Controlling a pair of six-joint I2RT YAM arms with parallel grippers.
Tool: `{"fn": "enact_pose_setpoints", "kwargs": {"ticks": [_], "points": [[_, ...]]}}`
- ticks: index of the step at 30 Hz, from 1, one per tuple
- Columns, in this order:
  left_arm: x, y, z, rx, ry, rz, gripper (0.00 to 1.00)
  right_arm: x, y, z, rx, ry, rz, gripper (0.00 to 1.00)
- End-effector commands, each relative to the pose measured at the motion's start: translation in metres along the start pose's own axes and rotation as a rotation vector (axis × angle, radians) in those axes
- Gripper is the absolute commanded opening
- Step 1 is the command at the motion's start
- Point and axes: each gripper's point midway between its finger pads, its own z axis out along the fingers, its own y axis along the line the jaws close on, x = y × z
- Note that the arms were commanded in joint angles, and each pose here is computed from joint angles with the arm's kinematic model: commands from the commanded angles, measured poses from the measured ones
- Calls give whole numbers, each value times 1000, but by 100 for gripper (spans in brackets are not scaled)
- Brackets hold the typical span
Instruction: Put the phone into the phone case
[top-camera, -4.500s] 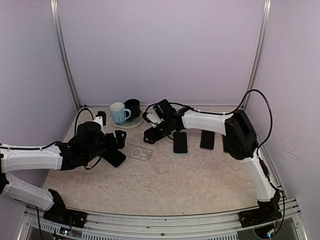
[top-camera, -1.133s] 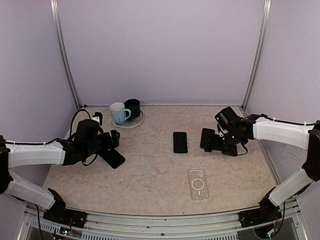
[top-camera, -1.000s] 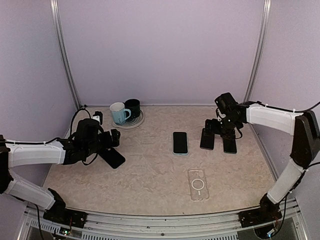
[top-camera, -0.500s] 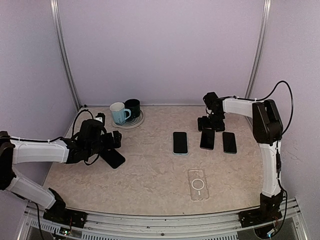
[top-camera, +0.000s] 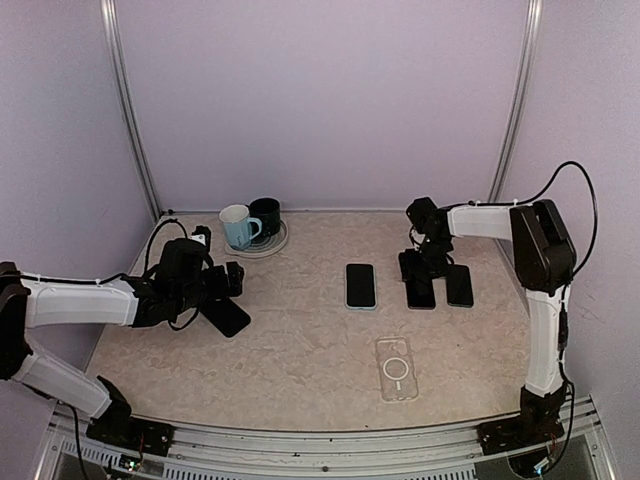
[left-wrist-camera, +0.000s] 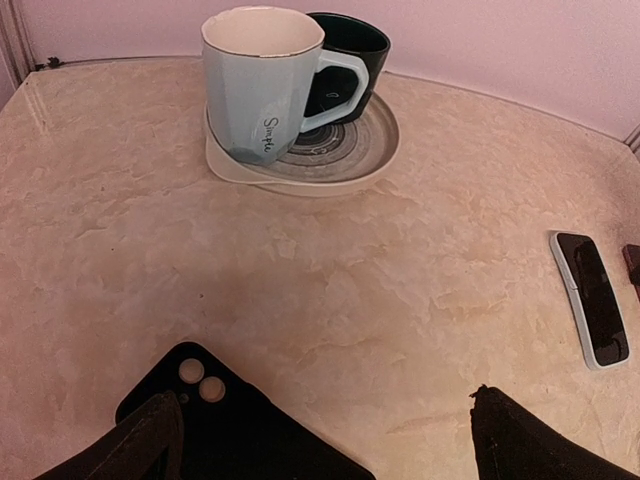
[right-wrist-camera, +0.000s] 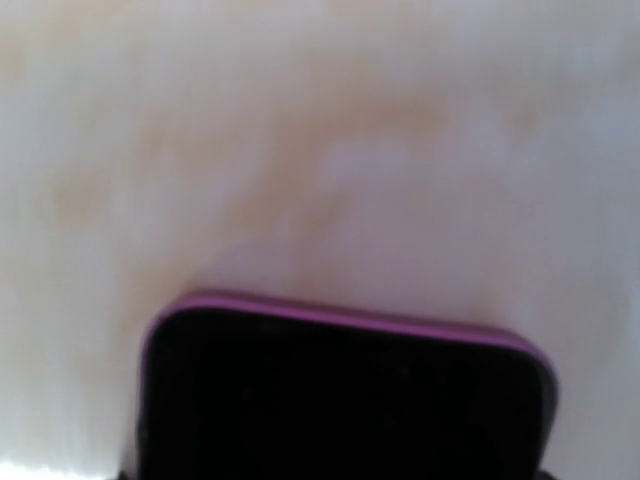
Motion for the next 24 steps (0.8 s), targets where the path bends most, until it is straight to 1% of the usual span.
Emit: {"fn": "enact_pose_setpoints", "kwargs": {"ticks": [1, 6, 9, 12, 14, 18, 24], "points": [[-16, -9, -1, 23, -34, 5, 99, 49, -6, -9, 11, 116, -83, 82], [-16, -7, -2, 21, -36, 4, 99, 60, -3, -23, -23, 152, -125, 94], [-13, -7, -2, 22, -28, 5, 99, 61, 3, -29, -55, 200, -127, 98], [-12, -6, -3, 22, -29, 2, 99, 63, 3, -27, -52, 226, -128, 99], [-12, -5, -3, 20, -32, 1, 99, 63, 5, -23, -80, 246, -118, 99], [-12, -5, -4, 20, -32, 7, 99, 59, 7, -14, -101, 269, -107, 96], [-14, -5, -6, 22, -42, -1, 99, 68, 1, -13, -68, 297, -85, 96]]}}
